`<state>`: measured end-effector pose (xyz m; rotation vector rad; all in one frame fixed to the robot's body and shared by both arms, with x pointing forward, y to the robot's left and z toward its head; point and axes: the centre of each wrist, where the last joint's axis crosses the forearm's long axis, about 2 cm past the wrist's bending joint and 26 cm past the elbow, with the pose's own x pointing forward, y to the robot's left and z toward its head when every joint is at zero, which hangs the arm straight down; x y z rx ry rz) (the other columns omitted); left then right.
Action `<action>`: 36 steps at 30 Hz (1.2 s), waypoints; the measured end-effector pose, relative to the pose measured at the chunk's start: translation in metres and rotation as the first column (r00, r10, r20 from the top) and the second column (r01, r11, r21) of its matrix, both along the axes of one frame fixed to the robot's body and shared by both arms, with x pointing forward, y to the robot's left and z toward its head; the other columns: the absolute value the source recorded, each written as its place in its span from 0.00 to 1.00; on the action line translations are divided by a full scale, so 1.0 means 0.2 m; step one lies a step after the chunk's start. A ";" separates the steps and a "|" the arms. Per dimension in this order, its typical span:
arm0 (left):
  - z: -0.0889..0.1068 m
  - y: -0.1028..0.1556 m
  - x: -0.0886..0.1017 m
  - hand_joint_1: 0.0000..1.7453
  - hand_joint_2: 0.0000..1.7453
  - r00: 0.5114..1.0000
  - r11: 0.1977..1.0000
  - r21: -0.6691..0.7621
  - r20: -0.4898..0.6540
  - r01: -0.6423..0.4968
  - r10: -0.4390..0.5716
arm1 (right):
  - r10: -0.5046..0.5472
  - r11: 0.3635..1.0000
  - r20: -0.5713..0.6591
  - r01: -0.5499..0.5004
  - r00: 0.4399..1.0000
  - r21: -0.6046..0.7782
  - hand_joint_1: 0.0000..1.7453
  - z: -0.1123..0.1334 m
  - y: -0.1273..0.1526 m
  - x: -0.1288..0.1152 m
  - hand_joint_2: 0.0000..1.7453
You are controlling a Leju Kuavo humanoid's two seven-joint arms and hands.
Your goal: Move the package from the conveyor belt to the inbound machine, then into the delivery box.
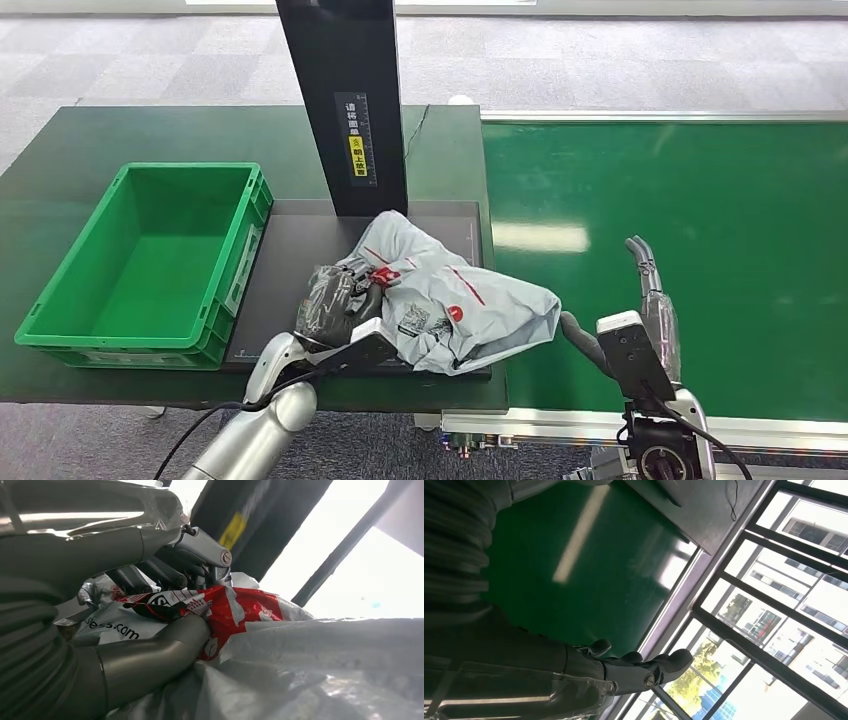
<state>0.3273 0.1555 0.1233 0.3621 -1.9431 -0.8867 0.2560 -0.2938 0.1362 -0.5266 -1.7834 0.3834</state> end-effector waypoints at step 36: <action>-0.04 0.96 -0.22 1.00 1.00 0.537 0.539 -0.061 0.052 -0.840 0.842 | -0.003 0.999 -0.027 0.002 1.000 -0.042 0.00 -0.01 -0.04 -0.08 1.00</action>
